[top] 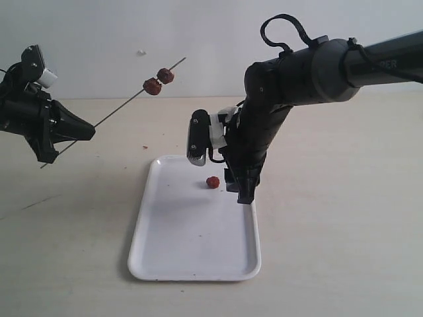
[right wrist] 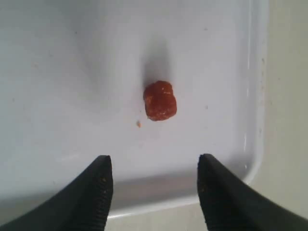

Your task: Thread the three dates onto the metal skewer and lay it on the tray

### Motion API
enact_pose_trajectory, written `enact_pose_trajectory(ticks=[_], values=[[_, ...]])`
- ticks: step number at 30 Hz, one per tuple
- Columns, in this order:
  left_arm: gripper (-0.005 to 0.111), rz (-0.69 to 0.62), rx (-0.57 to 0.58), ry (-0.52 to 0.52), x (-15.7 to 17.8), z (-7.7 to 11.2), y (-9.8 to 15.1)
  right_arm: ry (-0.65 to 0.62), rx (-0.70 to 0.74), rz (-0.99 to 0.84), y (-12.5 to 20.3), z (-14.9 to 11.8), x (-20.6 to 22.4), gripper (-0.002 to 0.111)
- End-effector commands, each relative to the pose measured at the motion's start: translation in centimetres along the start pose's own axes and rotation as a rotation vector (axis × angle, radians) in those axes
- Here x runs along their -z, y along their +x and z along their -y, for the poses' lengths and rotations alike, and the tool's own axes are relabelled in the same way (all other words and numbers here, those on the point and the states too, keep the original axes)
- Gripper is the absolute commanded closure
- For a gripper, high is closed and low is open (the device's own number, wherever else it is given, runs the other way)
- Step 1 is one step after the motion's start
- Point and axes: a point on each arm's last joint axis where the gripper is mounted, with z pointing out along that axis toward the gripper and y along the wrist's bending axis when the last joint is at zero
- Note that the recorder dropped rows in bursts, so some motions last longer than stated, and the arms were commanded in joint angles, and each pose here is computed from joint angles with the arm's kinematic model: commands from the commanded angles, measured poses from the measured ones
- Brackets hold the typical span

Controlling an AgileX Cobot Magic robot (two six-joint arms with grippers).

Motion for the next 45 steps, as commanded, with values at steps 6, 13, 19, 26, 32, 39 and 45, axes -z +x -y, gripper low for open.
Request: enact_pose_trajectory(ticks=[6, 13, 19, 26, 32, 39, 45], values=[[0.107, 0.01, 0.015, -0.015, 0.1, -0.2, -0.1, 0.008, -0.008, 0.065, -0.5, 0.2, -0.9, 0.055], [0.107, 0.003, 0.015, -0.01, 0.1, -0.1, 0.0, -0.007, -0.014, 0.06, -1.0, 0.9, -2.2, 0.055], [0.107, -0.005, 0.015, -0.015, 0.0, -0.2, 0.2, -0.03, -0.025, 0.06, -1.2, 1.0, -2.4, 0.055], [0.107, -0.023, 0.036, -0.004, -0.9, -0.3, 1.2, -0.04, -0.019, 0.054, -1.1, 0.9, -2.4, 0.06], [0.107, -0.026, 0.04, -0.002, -1.0, -0.3, 1.3, -0.032, 0.0, 0.059, -1.2, 1.0, -2.4, 0.06], [0.107, -0.026, 0.038, -0.001, -1.0, -0.3, 1.3, -0.036, -0.009, 0.06, -1.1, 0.9, -3.3, 0.06], [0.107, -0.026, 0.038, -0.001, -1.0, -0.3, 1.3, -0.059, -0.041, 0.043, -0.8, 0.5, -4.6, 0.062]])
